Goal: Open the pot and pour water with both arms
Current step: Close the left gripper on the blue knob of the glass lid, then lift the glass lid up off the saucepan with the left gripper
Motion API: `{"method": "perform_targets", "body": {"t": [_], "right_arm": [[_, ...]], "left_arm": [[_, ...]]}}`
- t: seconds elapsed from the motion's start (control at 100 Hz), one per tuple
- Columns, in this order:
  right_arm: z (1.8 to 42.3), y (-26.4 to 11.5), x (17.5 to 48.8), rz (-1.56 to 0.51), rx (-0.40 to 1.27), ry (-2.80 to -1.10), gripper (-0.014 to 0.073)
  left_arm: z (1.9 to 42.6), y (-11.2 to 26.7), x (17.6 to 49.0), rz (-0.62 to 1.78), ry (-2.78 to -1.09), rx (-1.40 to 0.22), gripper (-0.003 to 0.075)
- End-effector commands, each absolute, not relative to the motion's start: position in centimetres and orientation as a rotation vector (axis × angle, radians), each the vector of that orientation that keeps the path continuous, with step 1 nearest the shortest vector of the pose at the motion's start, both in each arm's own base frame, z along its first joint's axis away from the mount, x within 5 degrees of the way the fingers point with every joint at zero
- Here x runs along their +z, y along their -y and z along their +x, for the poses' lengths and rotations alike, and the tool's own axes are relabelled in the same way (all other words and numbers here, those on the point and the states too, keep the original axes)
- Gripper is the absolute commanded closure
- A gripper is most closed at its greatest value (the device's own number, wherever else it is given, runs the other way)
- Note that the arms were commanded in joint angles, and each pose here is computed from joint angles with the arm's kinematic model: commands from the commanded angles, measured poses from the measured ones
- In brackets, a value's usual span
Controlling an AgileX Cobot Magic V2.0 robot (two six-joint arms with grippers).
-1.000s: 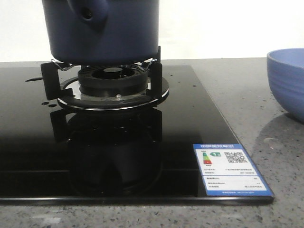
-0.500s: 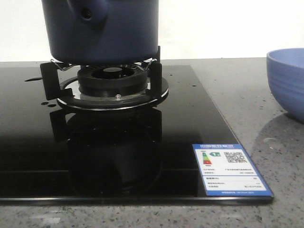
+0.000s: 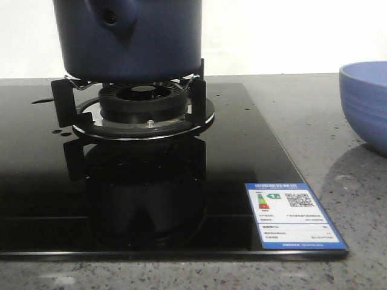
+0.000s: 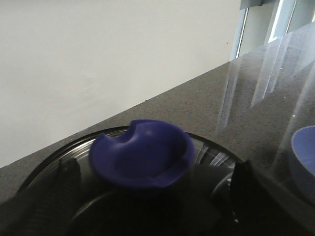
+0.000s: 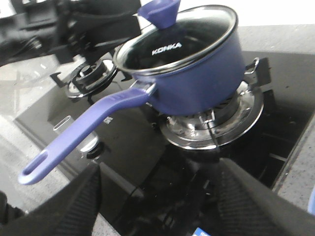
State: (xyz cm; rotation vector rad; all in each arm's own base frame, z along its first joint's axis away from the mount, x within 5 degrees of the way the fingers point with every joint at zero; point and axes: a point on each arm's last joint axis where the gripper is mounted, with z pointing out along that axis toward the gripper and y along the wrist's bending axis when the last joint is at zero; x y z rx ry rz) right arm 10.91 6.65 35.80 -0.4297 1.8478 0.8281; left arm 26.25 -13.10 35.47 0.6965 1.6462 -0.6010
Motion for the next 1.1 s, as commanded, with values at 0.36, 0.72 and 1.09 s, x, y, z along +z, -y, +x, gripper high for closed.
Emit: {"method": "perform_targets", "body": {"t": [0.36, 0.72, 1.09], "right_arm": [[11.1, -6.7, 37.2, -0.407, 0.850, -1.784, 0.0155], [11.0, -6.8, 37.3, -0.400, 0.881, -1.774, 0.0155], [11.2, -6.7, 37.4, -0.375, 0.861, -1.764, 0.0155]], "left_arm": [[28.1, 13.5, 35.5, 0.688, -1.552, -0.728, 0.0186], [30.1, 14.0, 35.5, 0.679, -1.532, -0.722, 0.0186], [30.6, 14.4, 35.1, 0.694, -1.531, -0.747, 0.0348]]}}
